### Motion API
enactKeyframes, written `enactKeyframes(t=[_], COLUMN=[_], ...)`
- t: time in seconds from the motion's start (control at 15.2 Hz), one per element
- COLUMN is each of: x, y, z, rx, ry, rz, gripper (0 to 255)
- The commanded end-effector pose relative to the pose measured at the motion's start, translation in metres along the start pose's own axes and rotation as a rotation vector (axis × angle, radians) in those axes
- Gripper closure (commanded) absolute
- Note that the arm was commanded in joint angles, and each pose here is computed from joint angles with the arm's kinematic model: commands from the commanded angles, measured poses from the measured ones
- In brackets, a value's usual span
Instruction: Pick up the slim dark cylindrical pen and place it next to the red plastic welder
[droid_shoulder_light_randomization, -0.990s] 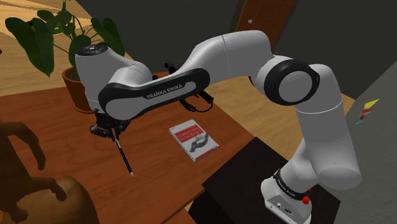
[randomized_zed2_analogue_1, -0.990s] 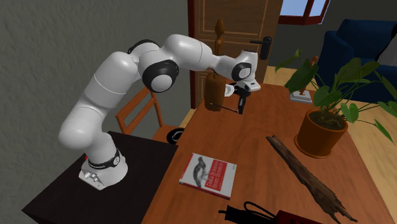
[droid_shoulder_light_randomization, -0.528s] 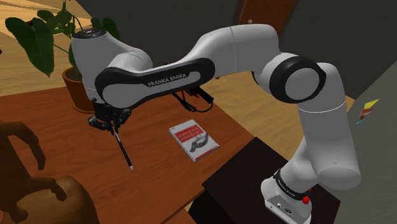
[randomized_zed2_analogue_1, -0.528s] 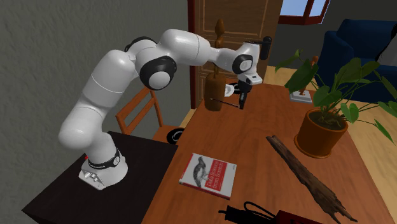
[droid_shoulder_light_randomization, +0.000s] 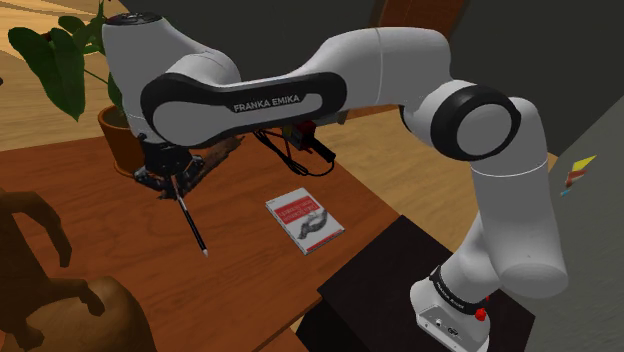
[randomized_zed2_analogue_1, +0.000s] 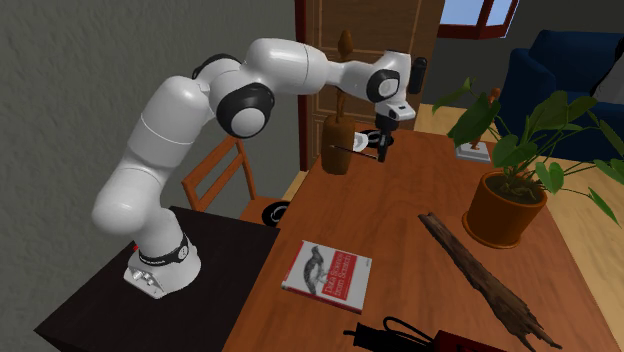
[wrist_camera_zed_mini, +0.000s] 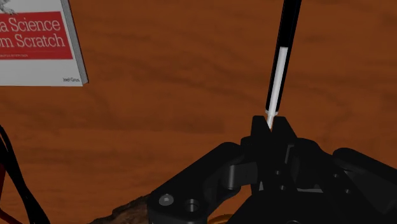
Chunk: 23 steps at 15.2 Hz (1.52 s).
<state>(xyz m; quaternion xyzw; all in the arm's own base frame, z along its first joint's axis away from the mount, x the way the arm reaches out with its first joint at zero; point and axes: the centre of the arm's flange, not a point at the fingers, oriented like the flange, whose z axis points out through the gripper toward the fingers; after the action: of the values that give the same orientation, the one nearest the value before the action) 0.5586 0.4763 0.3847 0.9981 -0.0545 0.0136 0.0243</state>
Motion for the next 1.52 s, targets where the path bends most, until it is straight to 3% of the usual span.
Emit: enactKeyframes(t=[0.0,0.59,1.45], x=[0.0,0.002,0.121], y=[0.0,0.003,0.126], z=[-0.011,-0.056,-0.047], rx=[0.0,0.0,0.0], ry=[0.0,0.0,0.0], rz=[0.0,0.0,0.0], gripper=[255,255,255])
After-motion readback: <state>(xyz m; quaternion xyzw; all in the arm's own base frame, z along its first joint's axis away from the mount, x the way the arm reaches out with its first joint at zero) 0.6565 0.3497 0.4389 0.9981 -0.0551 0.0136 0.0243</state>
